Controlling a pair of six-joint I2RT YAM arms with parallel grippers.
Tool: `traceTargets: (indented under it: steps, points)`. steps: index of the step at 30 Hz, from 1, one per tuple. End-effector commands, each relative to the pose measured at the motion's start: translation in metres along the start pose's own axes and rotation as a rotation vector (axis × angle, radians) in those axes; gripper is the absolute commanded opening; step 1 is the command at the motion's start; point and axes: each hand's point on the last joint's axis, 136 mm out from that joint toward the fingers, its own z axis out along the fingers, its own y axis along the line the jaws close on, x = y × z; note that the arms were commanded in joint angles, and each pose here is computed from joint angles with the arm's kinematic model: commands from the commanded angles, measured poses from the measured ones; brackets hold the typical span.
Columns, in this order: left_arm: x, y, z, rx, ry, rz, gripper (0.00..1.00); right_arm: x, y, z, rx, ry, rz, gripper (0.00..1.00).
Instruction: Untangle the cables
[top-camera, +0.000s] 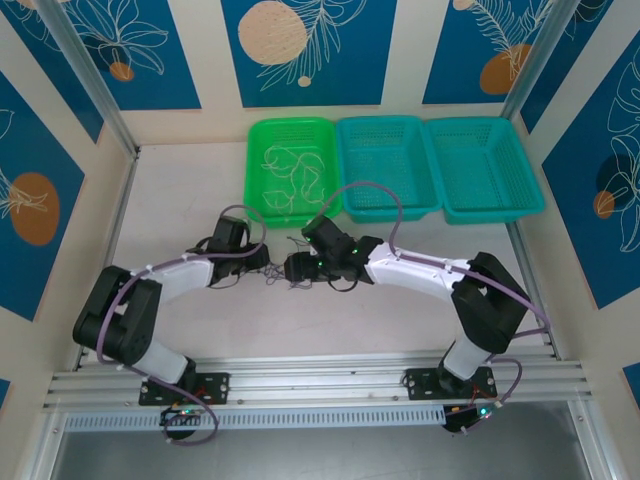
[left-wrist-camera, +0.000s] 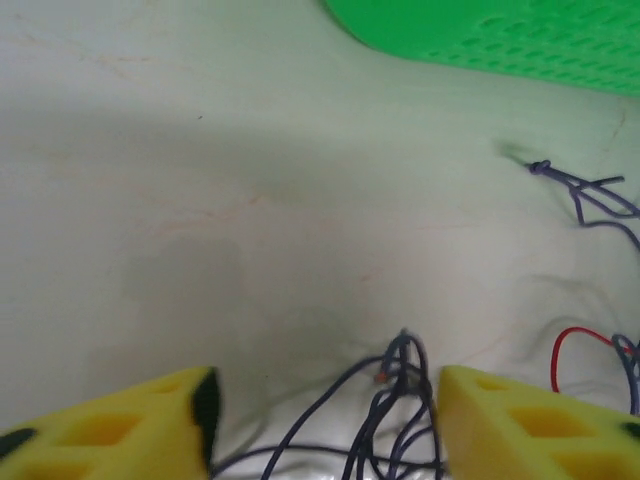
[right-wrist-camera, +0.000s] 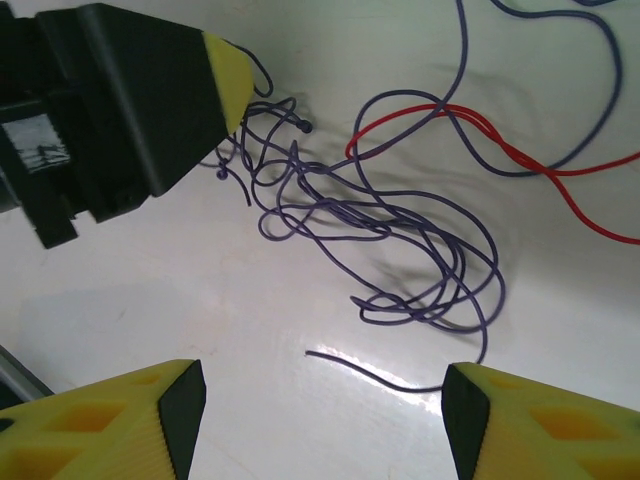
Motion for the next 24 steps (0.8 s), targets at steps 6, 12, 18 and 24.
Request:
traceTargets:
  steps: [6,12,18,24]
  points:
    - [0.008,-0.048,-0.011,0.298,0.069,0.036,0.0,-0.015,-0.007,0.032,0.065,0.02,0.091,0.68]
    - [0.026,-0.053,-0.052,0.369,0.058,0.01,0.0,-0.01,-0.033,0.069,0.179,0.073,0.14,0.51]
    - [0.014,-0.015,-0.101,0.17,-0.098,-0.028,0.0,-0.004,-0.086,0.062,0.212,0.049,0.278,0.0]
    - [0.006,0.046,-0.131,-0.098,-0.172,-0.139,0.0,0.012,-0.162,0.008,0.338,-0.049,0.451,0.0]
